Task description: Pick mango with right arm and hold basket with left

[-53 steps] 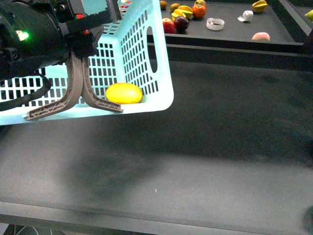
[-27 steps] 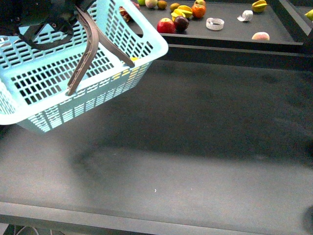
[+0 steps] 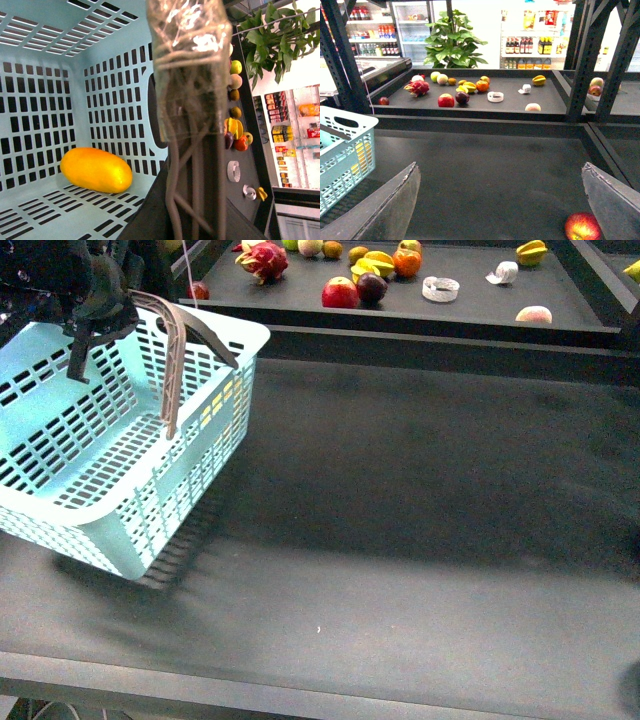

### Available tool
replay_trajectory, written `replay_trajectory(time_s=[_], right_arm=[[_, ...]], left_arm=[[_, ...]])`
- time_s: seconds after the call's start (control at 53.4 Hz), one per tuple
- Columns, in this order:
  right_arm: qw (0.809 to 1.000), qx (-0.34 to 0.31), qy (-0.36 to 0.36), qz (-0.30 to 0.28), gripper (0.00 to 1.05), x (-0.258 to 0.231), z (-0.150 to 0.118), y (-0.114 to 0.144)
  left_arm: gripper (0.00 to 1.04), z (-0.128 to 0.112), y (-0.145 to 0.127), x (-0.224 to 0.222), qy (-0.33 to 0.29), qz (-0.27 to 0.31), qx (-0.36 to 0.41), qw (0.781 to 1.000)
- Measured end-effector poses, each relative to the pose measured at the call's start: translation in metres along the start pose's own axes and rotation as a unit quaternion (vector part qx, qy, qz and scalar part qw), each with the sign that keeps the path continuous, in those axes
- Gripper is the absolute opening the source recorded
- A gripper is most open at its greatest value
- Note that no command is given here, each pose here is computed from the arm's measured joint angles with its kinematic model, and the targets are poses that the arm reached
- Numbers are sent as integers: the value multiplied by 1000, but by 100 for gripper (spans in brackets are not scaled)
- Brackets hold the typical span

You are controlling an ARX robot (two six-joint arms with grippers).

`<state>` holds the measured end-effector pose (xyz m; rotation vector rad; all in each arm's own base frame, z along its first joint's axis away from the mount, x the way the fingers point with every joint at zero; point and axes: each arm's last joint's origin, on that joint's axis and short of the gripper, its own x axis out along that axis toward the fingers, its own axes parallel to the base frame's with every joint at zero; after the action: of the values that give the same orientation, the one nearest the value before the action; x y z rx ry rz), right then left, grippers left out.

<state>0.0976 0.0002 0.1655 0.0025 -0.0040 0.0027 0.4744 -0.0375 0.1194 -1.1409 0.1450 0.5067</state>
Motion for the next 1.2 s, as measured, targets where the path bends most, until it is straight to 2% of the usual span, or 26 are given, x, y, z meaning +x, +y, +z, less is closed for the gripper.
replay_trajectory(time_s=[0.393,0.58,0.618,0.73,0.805,0.861,1.067,1.198], right_arm=[[1000,0,0,0,96,0,0,0],[1000,0,0,0,96,0,0,0],[1000,0,0,0,96,0,0,0],[1000,0,0,0,96,0,0,0],[1000,0,0,0,96,0,0,0],[1000,0,0,0,96,0,0,0],[1000,0,0,0,96,0,0,0],[1000,0,0,0,96,0,0,0]], left_arm=[[6,-4,13,17,-19,32,-57,998],[37,-2,13,17,-32,34,-69,997],[48,-1,12,17,-37,34,-67,996],[68,1,14,11,-42,38,-63,996],[87,5,17,1,-42,39,-56,997],[98,10,15,-8,-37,33,-50,998],[97,42,12,-56,-44,7,-21,999],[97,80,27,-97,-75,2,-8,997]])
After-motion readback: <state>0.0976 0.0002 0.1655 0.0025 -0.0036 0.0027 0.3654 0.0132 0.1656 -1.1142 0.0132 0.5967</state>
